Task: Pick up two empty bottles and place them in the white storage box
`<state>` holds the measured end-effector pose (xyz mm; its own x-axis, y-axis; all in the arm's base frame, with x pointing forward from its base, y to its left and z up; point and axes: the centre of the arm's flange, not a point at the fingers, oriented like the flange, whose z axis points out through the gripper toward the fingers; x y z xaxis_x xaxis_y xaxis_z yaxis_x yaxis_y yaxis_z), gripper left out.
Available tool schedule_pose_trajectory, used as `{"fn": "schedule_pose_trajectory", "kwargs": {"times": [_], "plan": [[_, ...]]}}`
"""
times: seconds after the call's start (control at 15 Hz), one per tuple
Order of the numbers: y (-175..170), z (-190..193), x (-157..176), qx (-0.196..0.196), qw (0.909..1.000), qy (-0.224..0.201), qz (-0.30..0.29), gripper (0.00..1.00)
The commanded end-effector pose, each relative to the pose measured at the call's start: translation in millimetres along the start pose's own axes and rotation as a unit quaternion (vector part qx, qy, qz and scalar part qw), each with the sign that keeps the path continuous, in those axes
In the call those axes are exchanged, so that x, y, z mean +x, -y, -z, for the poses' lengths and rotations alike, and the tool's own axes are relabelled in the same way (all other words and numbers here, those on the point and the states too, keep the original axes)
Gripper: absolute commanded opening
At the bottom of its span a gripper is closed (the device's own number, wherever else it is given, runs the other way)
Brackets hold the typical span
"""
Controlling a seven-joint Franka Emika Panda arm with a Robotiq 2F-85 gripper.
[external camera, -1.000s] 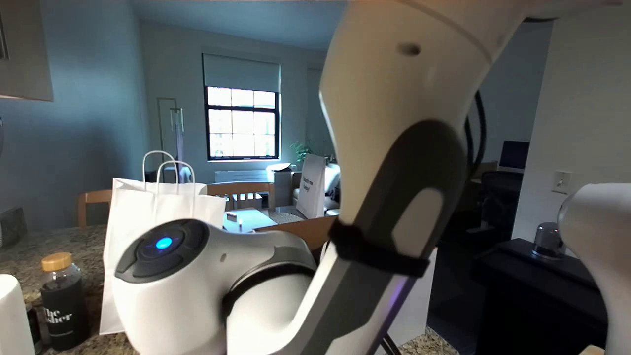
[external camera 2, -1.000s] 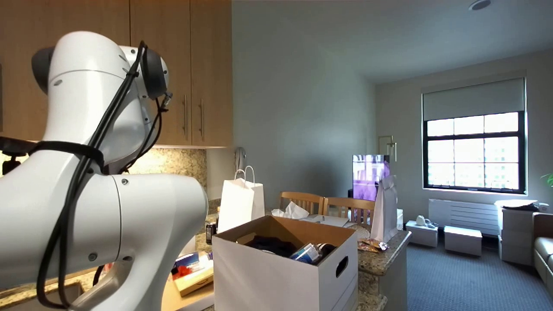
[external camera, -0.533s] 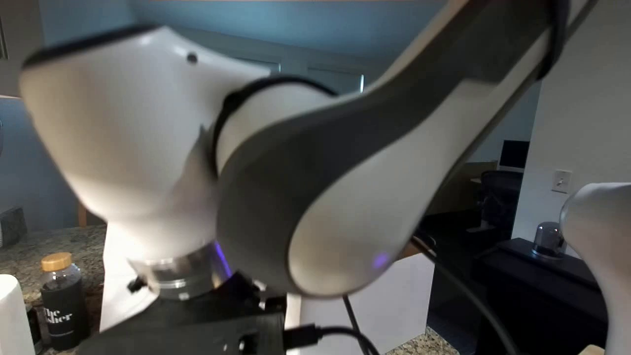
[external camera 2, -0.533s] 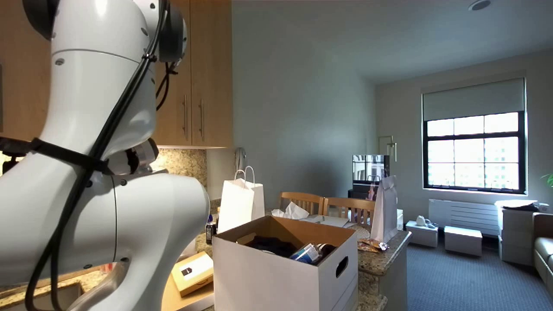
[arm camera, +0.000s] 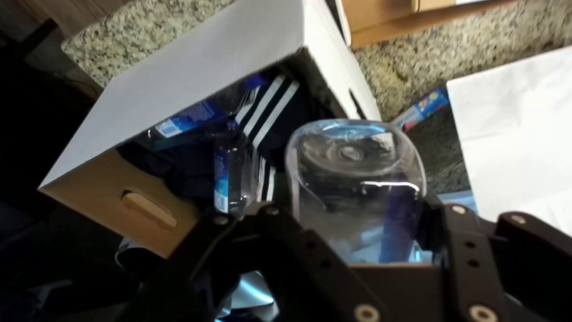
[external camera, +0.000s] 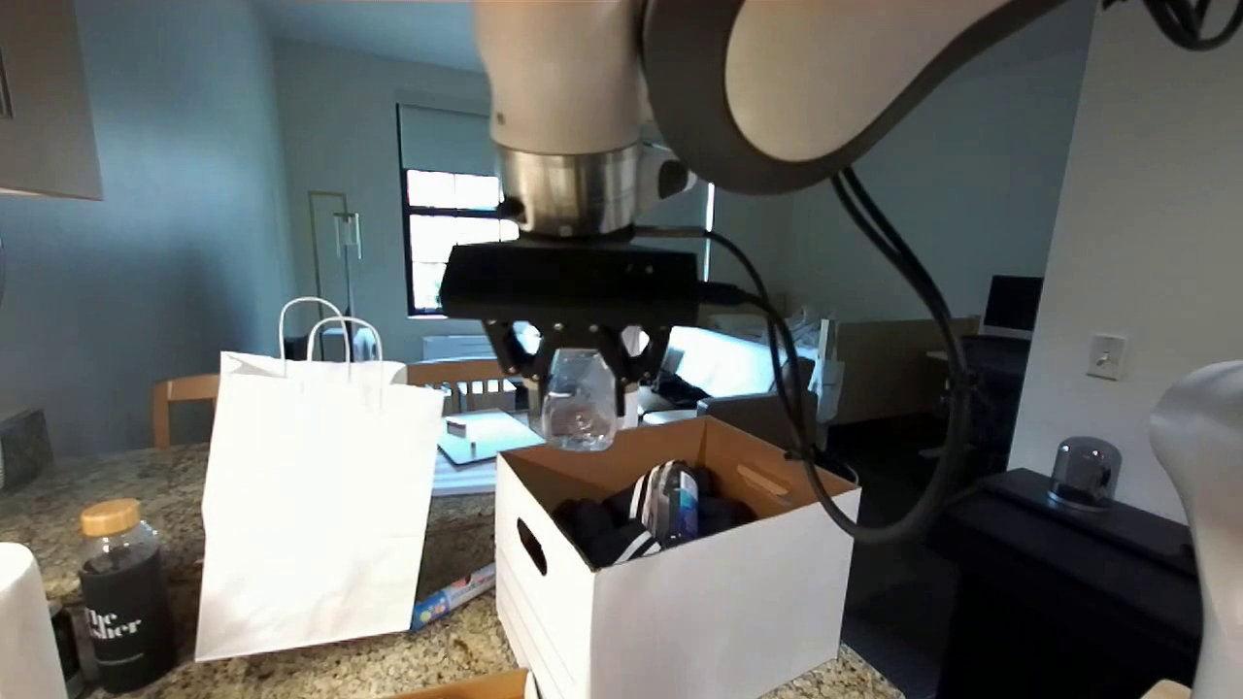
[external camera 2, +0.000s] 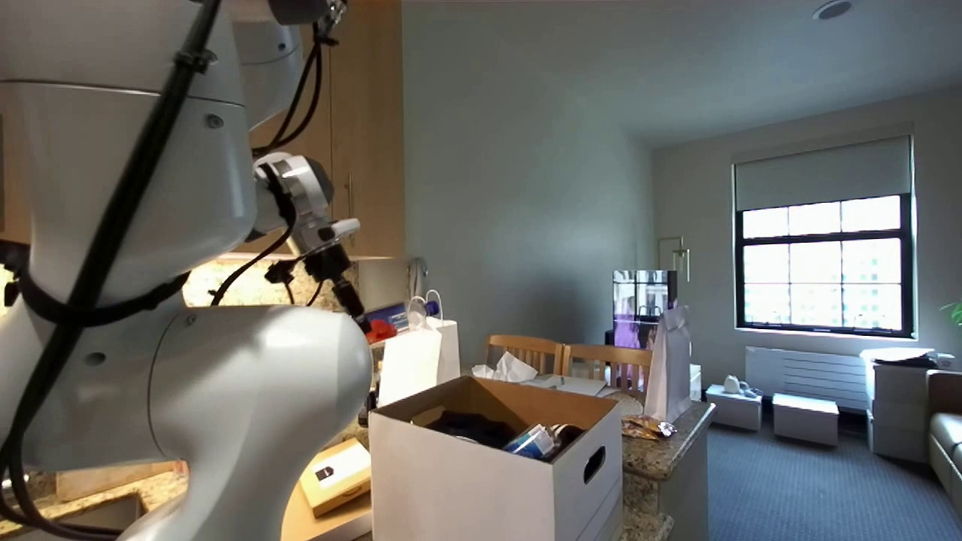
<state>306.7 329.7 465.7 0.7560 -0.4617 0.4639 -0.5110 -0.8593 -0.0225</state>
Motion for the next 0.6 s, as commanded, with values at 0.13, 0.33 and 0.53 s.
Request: {"fn": "schedule_pose_trajectory", "kwargs": {"times": [0.13,0.33,0.53], "plan": [[-79,10,75,0.037,0.9974,-0.024,-0.057,0.99],[-91,16,89,0.063,0.9939,-0.046,-0.079,1.00],[-82,12,77,0.086,0.9936,-0.041,-0.061,1.00]]}}
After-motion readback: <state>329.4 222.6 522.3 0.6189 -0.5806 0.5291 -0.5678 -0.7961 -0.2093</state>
